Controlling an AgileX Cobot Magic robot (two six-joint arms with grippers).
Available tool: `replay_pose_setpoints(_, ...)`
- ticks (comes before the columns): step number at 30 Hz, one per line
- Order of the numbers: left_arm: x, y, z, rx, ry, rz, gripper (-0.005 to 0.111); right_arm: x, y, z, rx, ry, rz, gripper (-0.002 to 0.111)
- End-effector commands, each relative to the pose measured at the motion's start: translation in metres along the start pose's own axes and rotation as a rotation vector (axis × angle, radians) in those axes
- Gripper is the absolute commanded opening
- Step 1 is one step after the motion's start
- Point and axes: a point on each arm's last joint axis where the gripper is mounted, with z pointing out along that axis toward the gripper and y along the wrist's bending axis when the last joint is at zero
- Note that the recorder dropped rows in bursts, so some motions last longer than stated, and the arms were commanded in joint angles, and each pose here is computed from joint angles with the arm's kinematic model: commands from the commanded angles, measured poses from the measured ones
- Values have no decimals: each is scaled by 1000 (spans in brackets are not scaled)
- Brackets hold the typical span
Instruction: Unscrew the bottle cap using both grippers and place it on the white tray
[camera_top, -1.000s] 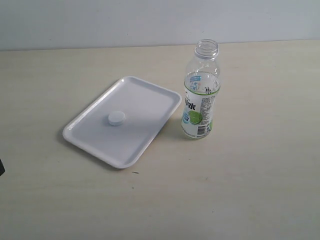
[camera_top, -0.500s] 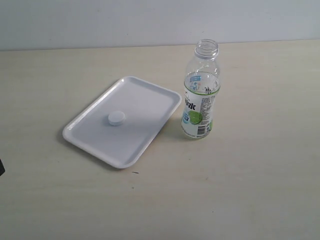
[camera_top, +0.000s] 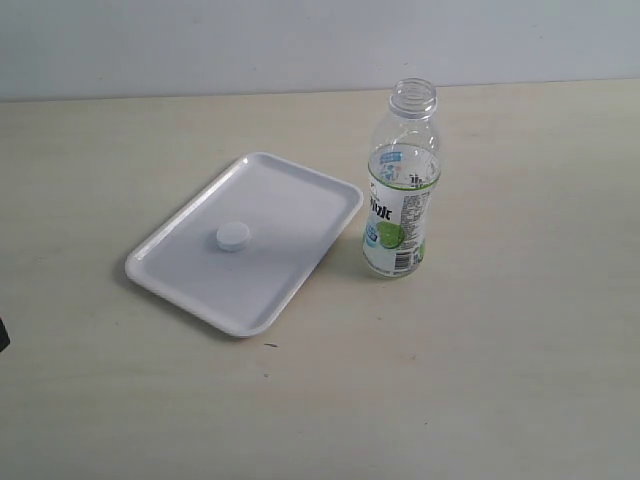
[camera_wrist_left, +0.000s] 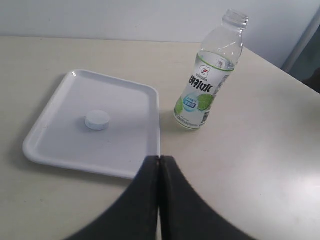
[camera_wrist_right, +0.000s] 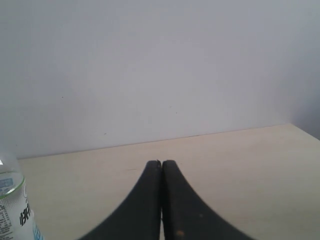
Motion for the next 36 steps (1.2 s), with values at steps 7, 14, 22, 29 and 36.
replay_pose_setpoints(7, 1, 0, 0, 0, 0, 87, 1, 0, 0, 0, -1, -15, -1, 0)
replay_pose_setpoints(14, 3, 9, -6, -114, -68, 237, 1, 0, 0, 0, -1, -15, 1, 0)
replay_pose_setpoints(22, -1, 21, -19, -321, -290, 337, 1, 0, 0, 0, -1, -15, 1, 0)
replay_pose_setpoints(29, -2, 26, -21, -419, -298, 329, 1, 0, 0, 0, 0, -14, 0, 0)
replay_pose_setpoints(36, -1, 26, -21, -394, -317, 195, 1, 0, 0, 0, 0, -14, 0, 0)
